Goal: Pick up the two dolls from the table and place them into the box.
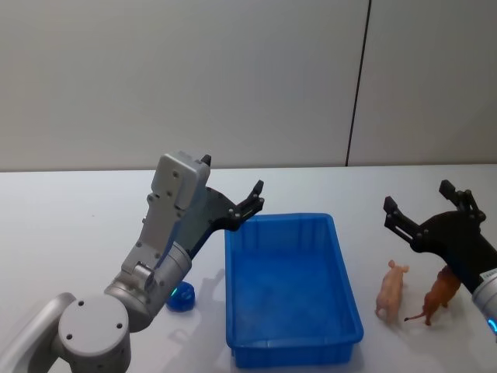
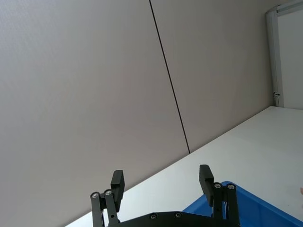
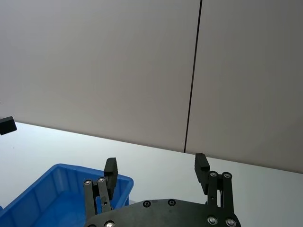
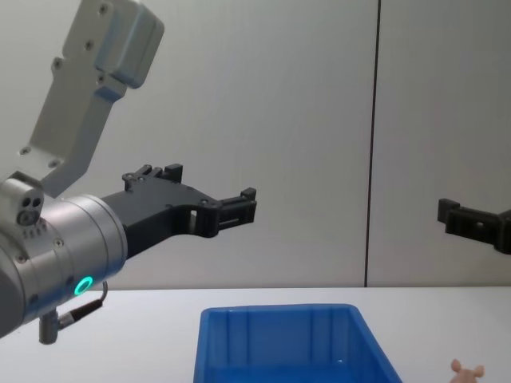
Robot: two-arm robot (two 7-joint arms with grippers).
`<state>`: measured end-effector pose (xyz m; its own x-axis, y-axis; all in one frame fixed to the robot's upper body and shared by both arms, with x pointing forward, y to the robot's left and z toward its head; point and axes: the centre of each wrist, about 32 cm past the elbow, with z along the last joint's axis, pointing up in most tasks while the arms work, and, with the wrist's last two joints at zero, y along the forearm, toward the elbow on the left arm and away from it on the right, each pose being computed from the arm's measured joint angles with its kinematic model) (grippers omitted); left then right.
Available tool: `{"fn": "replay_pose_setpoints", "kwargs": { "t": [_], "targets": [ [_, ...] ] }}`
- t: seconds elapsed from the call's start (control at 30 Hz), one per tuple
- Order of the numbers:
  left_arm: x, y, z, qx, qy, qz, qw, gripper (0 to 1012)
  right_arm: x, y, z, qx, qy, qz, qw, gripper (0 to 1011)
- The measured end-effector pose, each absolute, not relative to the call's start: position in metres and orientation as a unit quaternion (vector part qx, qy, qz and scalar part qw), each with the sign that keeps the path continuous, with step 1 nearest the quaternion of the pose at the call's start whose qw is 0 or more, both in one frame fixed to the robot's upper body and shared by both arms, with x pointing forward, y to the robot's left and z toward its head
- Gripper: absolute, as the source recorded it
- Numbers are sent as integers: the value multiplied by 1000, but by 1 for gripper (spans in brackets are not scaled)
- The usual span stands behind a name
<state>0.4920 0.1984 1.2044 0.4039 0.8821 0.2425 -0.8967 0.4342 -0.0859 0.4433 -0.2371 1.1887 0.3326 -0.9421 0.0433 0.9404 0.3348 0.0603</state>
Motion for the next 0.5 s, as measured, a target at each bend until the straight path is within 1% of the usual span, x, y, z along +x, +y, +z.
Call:
{"fn": "replay_pose_setpoints", "kwargs": {
  "t": [0.5],
  "targets": [
    [492,198,1204,29,-126,531,837,1001,443,-237,1189,12,-35,-577,816,1001]
  ]
}}
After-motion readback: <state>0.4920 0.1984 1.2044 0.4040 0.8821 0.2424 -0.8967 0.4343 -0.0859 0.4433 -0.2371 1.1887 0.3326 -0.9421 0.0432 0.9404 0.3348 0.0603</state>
